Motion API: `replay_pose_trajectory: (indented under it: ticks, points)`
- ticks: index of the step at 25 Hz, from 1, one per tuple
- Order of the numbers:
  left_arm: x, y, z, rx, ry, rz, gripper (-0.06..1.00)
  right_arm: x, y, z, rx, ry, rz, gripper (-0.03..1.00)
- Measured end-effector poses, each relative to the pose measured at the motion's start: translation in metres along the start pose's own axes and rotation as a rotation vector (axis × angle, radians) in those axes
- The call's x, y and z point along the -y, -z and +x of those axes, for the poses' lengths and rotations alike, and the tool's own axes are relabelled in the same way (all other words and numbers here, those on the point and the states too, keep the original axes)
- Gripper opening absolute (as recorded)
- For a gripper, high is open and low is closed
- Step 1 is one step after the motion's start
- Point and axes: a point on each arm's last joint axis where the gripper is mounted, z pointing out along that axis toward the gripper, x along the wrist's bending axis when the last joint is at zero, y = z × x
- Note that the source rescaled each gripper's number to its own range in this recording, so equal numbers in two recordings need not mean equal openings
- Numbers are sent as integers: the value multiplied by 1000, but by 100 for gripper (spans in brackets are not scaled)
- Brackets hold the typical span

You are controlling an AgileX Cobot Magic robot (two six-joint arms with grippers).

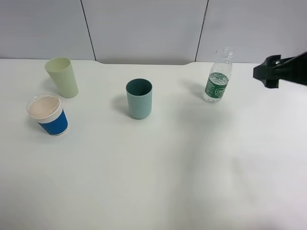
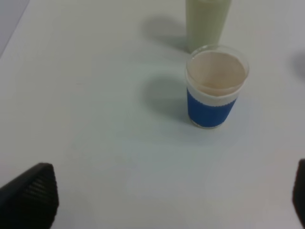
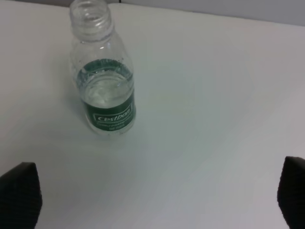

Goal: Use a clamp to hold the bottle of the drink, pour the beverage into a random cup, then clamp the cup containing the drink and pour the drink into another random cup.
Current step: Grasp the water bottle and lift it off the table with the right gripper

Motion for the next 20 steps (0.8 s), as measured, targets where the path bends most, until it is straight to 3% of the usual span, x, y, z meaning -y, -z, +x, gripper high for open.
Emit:
replay_pose_trajectory:
  ticks: [11,20]
  points:
    - [0,0,0,0,0,0,100,24,-73,17,-62,39,97,99]
    - [0,0,0,0,0,0,100,46,-123,24,-98,82,49,99]
